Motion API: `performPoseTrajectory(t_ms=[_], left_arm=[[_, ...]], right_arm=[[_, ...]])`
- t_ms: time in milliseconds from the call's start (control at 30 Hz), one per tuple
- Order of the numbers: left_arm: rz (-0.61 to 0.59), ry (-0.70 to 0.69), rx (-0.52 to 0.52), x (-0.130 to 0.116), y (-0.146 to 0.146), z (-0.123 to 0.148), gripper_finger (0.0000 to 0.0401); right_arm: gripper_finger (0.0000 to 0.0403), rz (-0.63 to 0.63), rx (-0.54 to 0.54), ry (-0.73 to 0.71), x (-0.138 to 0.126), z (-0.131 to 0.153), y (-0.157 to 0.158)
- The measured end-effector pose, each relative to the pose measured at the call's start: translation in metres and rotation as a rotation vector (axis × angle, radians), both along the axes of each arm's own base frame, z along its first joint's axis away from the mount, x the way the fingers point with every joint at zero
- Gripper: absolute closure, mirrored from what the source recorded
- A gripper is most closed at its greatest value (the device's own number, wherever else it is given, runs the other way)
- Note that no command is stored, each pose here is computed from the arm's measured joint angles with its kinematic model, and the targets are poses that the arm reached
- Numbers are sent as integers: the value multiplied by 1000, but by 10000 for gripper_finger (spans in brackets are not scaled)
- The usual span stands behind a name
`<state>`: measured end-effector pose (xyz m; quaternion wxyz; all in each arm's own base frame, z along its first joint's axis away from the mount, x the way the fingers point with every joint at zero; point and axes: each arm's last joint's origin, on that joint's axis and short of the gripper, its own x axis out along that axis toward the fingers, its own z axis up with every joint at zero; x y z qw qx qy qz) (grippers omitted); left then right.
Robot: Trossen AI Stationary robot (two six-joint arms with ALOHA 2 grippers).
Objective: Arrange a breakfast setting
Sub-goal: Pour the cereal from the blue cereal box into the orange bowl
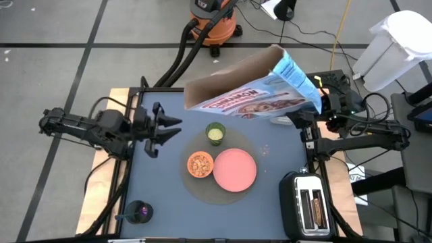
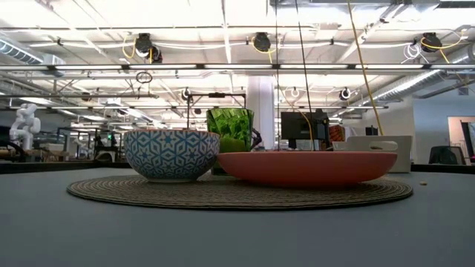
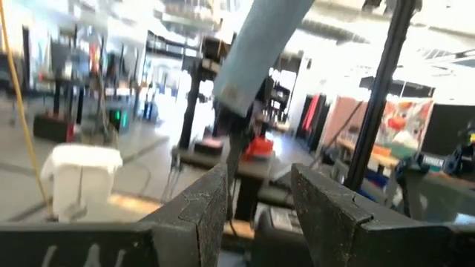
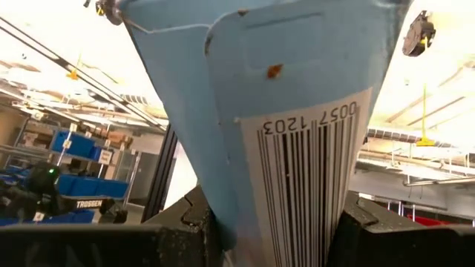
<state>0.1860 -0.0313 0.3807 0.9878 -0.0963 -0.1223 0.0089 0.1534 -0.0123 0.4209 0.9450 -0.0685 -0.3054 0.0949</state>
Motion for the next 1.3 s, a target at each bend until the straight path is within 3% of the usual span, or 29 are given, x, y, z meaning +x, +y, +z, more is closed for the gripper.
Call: performPoseTrajectory(t_ms=[200, 300, 567, 800, 1067, 1300], left_arm=[[24, -85, 64, -2, 1, 8, 241], [30, -118, 69, -4, 1, 11, 220], [71, -142, 94, 0, 3, 13, 101], [133, -164, 181, 35, 2, 1, 15], [174, -167, 197, 74, 5, -21, 2], [202, -205, 190, 93, 10, -34, 2]], right_arm=[[259, 0, 1, 4, 0, 0, 0], [259, 0, 1, 4, 0, 0, 0], [259, 0, 1, 4, 0, 0, 0], [259, 0, 1, 8, 1, -1, 0], [259, 1, 2, 12, 2, -1, 0], [259, 0, 7, 46, 7, -5, -1]])
